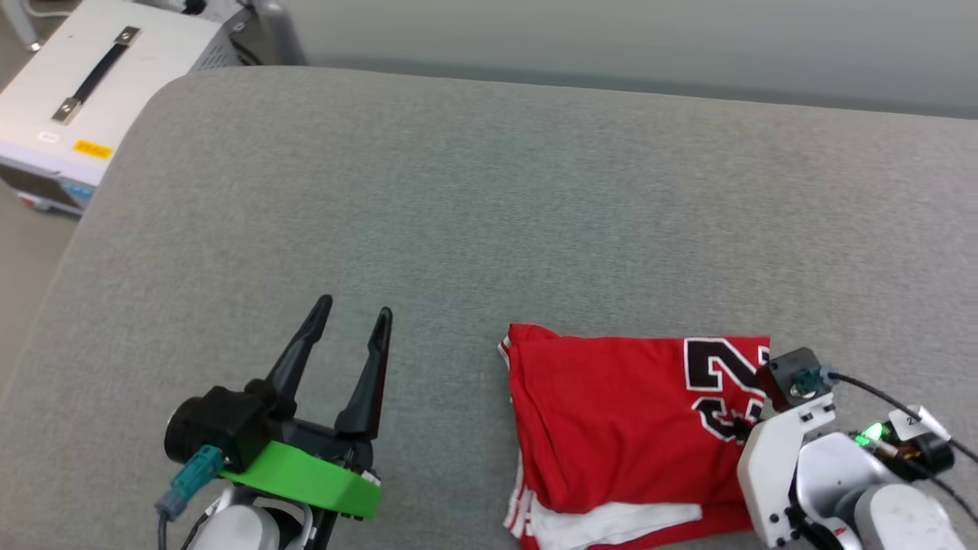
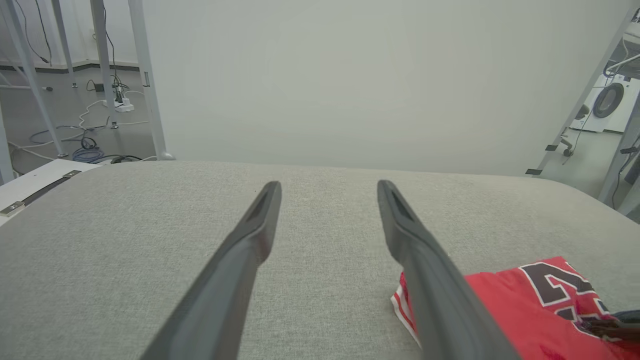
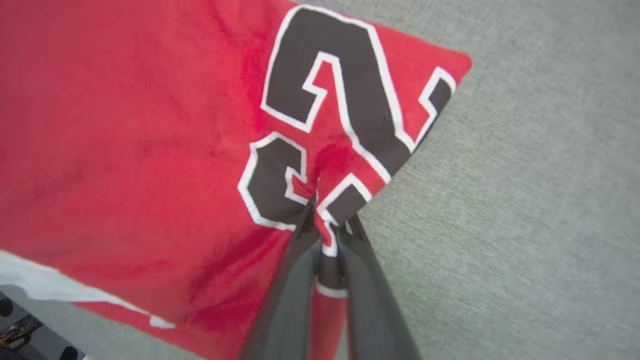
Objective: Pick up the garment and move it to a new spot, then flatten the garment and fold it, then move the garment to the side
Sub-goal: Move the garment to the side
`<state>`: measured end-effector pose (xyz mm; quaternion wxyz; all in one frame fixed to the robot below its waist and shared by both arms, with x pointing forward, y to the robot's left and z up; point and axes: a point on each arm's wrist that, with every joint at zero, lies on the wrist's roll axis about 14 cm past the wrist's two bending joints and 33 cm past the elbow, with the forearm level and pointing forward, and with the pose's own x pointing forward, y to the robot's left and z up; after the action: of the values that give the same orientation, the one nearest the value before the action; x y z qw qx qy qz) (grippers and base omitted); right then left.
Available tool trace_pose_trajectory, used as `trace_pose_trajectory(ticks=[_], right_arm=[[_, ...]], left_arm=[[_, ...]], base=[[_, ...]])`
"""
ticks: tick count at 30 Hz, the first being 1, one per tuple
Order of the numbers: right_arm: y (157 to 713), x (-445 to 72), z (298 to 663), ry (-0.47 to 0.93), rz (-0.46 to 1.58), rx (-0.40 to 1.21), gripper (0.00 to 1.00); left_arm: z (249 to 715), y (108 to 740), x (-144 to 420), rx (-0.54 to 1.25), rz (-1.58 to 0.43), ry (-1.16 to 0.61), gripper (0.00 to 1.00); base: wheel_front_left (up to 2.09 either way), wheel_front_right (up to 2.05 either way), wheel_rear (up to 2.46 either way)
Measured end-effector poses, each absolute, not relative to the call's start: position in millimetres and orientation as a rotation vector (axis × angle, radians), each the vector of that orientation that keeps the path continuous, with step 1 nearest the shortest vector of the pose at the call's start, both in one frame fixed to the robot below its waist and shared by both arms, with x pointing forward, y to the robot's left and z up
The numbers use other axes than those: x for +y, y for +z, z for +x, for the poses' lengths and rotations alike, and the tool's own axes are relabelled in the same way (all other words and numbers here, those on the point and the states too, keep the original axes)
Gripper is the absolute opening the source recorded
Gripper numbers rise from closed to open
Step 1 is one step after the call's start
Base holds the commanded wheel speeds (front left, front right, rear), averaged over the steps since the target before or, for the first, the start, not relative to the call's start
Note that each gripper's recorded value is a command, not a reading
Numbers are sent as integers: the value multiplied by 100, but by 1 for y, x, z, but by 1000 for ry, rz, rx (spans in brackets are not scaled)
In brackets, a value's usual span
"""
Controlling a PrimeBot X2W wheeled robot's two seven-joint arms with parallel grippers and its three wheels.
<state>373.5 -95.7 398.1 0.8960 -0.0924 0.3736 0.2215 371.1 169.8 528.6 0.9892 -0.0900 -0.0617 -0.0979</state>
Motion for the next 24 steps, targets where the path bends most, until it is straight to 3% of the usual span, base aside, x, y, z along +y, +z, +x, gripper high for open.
trace_pose_trajectory(ticks=[6,12,24], right_arm=[[433,-141,389,416,-427,668,0],[447,-218,385,295,-626,689,0],[465,-352,386,2,-721,730,0]], left_arm=[[379,531,136,-130,-194,-304,100],[389,535,94,-140,-209,-440,100],[417,538,25,-170,-239,-690,100]], base=[[0,0,0],[0,0,0],[0,0,0]])
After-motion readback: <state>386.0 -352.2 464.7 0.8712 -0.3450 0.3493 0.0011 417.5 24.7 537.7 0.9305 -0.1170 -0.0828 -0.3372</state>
